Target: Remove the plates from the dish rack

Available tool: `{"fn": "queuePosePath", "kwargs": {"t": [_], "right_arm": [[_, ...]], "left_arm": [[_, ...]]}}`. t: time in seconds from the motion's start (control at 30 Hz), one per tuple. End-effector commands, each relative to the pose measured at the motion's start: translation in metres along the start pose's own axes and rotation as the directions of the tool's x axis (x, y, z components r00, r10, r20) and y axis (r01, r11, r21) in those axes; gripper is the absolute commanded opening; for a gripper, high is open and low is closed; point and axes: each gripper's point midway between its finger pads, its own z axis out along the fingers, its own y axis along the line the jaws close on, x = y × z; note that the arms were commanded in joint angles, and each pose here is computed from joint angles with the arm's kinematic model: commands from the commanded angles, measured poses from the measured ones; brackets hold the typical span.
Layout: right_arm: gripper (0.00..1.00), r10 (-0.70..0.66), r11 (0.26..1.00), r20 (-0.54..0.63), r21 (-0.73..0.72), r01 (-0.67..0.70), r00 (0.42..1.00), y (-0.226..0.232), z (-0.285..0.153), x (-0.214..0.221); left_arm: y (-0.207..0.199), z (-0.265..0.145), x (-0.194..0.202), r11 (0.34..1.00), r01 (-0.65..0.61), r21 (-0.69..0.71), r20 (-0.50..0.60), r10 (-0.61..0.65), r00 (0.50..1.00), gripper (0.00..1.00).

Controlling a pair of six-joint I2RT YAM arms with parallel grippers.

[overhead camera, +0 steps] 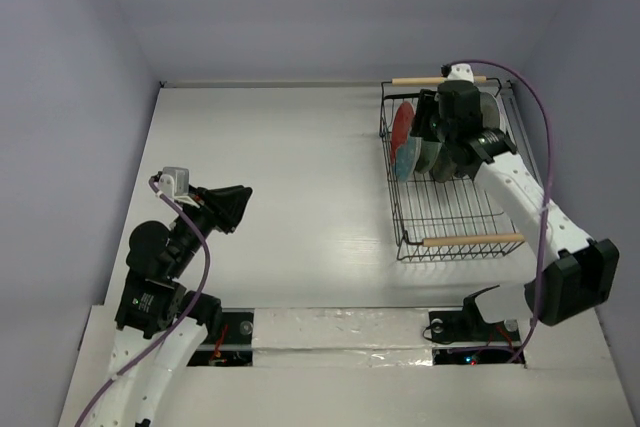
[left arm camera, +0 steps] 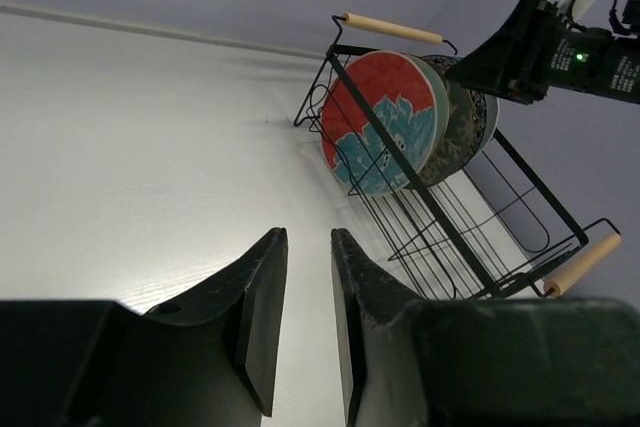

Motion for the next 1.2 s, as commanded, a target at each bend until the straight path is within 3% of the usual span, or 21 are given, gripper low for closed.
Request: {"fn": "queuePosePath", "kwargs": {"t": [0.0,0.4,0.53,0.63,0.77,1.03,1.17], "right_arm": [[0.54,-0.044,0.998,0.052,0.043,0.041,0.998,0.002,0.008,-0.027],[0.38,-0.128,0.971,-0.078,0.193,0.141,0.989,0.000,0.061,0.007],[0.29,-0.167,0.949,-0.084,0.257,0.183,0.982,0.000,0.064,0.004],[0.16,-0.202,0.927,-0.100,0.300,0.223,0.974,0.000,0.061,0.005],[0.01,-0.231,0.908,-0.062,0.345,0.238,0.971,0.006,0.050,-0.011],[0.00,-0.214,0.915,0.114,0.372,0.158,0.970,0.017,0.006,-0.084],[0.00,-0.171,0.926,0.214,0.368,0.083,0.962,0.010,-0.031,-0.119]], "left_arm": [[0.000,0.001,-0.005,1.000,0.003,0.000,0.027,-0.003,1.000,0.22],[0.001,0.000,-0.006,1.000,0.005,-0.008,0.032,-0.004,0.999,0.24],[0.001,0.000,-0.006,1.000,0.003,-0.007,0.031,-0.003,1.000,0.24],[0.000,-0.001,-0.006,1.000,0.004,-0.007,0.035,-0.004,0.999,0.25],[-0.001,-0.002,-0.007,1.000,0.003,-0.003,0.039,-0.003,0.999,0.26],[0.001,-0.002,-0.008,1.000,0.008,-0.015,0.045,-0.007,0.999,0.33],[0.002,-0.002,-0.008,1.000,0.010,-0.018,0.043,-0.010,0.999,0.45]]}}
